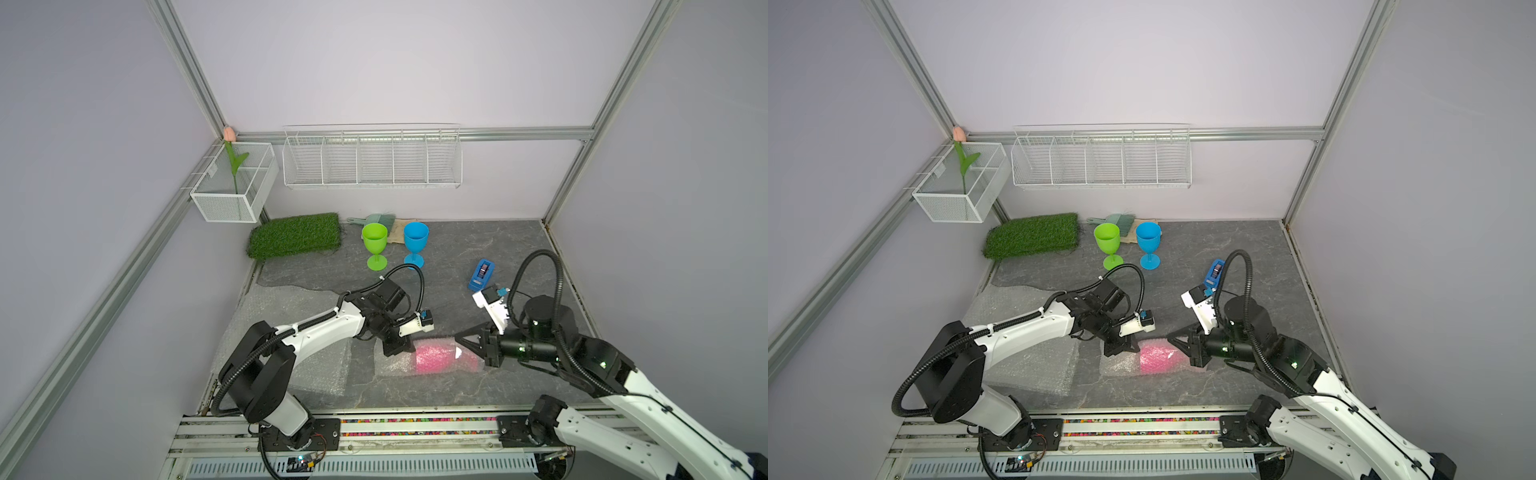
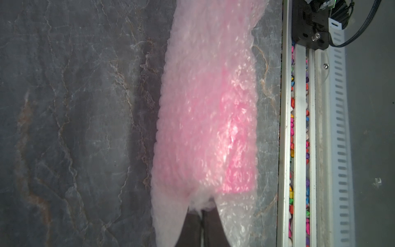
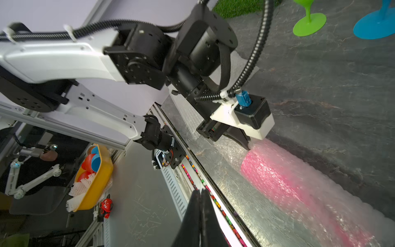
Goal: Wrap wine glasses in bubble wrap
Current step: Stick the tape on the bubble wrap.
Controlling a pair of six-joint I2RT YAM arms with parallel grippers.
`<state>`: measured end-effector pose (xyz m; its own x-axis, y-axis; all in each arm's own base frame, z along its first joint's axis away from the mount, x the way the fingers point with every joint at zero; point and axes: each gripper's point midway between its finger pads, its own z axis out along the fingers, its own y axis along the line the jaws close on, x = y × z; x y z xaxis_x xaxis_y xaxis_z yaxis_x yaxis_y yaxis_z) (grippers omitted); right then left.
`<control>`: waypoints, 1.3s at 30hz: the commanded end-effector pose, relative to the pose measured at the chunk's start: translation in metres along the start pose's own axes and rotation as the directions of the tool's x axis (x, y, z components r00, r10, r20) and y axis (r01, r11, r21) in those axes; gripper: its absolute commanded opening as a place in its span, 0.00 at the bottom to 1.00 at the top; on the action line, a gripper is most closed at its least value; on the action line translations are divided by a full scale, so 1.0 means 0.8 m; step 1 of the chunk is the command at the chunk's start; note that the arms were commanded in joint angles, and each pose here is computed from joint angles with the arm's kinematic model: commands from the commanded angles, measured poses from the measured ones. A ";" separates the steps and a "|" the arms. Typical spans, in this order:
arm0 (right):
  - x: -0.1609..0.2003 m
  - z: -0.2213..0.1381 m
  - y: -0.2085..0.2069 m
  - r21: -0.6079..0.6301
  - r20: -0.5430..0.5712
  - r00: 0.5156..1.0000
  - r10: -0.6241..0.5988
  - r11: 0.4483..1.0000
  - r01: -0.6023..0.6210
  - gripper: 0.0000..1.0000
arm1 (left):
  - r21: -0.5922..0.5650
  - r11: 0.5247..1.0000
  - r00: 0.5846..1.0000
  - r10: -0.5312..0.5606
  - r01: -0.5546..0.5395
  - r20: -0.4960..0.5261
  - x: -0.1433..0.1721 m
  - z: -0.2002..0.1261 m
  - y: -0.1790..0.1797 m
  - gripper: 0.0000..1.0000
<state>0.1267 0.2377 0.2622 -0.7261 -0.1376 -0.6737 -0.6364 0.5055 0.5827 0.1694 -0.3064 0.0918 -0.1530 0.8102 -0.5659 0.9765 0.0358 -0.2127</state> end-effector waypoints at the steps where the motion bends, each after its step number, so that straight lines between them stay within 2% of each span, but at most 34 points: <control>1: -0.002 0.021 -0.009 0.017 0.054 0.997 -0.059 0.998 0.058 0.07 | -0.010 0.999 0.999 0.035 -0.035 -0.004 -0.001 -0.003 -0.005 0.03; 8: 0.003 0.053 -0.033 0.049 0.107 0.964 -0.243 0.970 0.239 0.07 | -0.044 0.997 0.998 0.068 -0.068 0.004 -0.002 -0.007 -0.008 0.02; 14: 0.014 0.077 -0.067 0.125 0.059 0.947 -0.317 0.943 0.308 0.07 | -0.060 0.995 0.996 0.085 -0.084 0.002 -0.001 -0.009 -0.009 0.02; 21: 0.001 0.097 -0.106 0.188 0.049 0.943 -0.329 0.930 0.315 0.07 | -0.068 0.991 0.994 0.110 -0.112 -0.024 0.003 -0.001 -0.014 0.02; 27: -0.007 0.111 -0.125 0.179 0.020 0.944 -0.330 0.930 0.321 0.07 | -0.103 0.984 0.988 0.142 -0.147 -0.053 0.009 0.004 -0.020 0.02; 34: 0.008 0.126 -0.140 0.154 -0.052 0.949 -0.311 0.936 0.316 0.07 | -0.138 0.977 0.986 0.161 -0.165 -0.041 0.005 -0.002 -0.019 0.02; 39: 0.024 0.129 -0.163 0.194 -0.107 0.959 -0.262 0.941 0.278 0.07 | -0.151 0.971 0.982 0.175 -0.184 -0.070 0.009 0.000 -0.020 0.01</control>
<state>0.2206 0.2582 0.1280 -0.5616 -0.3393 -0.7546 -0.7444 0.6053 0.2818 0.1551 -0.3070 0.0942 -0.0025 0.8290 -0.5593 0.9999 -0.0065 -0.0141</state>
